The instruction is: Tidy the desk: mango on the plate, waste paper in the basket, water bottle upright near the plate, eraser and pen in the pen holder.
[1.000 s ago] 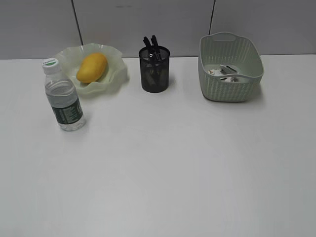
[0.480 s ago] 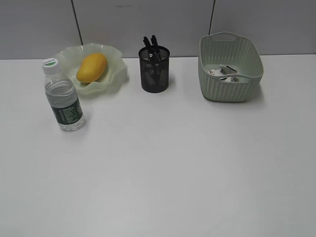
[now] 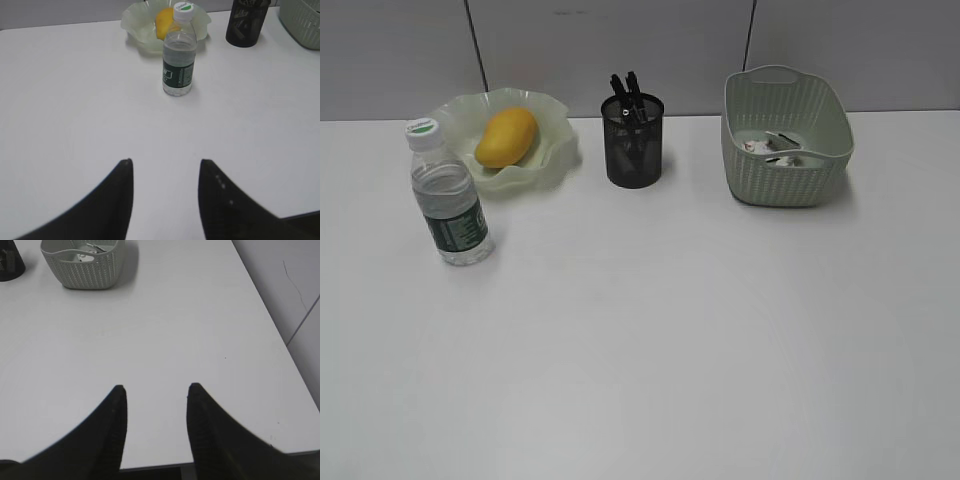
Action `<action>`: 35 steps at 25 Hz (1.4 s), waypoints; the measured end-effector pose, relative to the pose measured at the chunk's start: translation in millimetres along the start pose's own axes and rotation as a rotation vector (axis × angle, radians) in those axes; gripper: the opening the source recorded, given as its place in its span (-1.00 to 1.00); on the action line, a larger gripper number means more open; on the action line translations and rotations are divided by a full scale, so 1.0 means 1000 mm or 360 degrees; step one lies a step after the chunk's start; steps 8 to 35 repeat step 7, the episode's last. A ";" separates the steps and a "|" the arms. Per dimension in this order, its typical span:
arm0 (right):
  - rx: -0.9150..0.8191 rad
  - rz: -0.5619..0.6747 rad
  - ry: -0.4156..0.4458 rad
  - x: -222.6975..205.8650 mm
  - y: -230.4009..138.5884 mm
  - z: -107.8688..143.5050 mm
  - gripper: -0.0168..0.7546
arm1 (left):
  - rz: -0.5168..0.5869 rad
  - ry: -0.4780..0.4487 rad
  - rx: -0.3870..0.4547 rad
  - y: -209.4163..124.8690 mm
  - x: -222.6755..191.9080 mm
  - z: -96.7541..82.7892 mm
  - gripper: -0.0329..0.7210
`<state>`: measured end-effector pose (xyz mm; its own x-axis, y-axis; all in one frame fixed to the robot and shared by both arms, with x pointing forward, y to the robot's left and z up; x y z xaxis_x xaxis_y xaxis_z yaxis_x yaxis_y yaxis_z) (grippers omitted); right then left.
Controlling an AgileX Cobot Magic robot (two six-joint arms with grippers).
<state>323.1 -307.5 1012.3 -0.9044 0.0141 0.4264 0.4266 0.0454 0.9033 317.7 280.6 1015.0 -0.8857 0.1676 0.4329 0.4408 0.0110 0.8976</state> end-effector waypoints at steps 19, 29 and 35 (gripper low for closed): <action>-0.0001 0.0000 0.0002 0.000 0.000 0.000 -0.11 | -0.0006 0.0062 0.0031 0.000 0.000 0.003 -0.18; -0.0001 0.0000 0.0002 0.000 0.000 0.000 -0.11 | -0.0006 0.0062 0.0031 0.000 0.000 0.003 -0.18; -0.0001 0.0000 0.0002 0.000 0.000 0.000 -0.11 | -0.0006 0.0062 0.0031 0.000 0.000 0.003 -0.18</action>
Point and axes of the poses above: a point on each arm's last joint axis where the gripper is mounted, x pointing back along that axis away from the gripper, z along the wrist's bending axis when the last joint is at zero, y = z × x, the point moved 10 cm from there along -x, pointing out along that axis toward the gripper, and after that the axes turned 3 degrees about x, right-handed, at the moved point
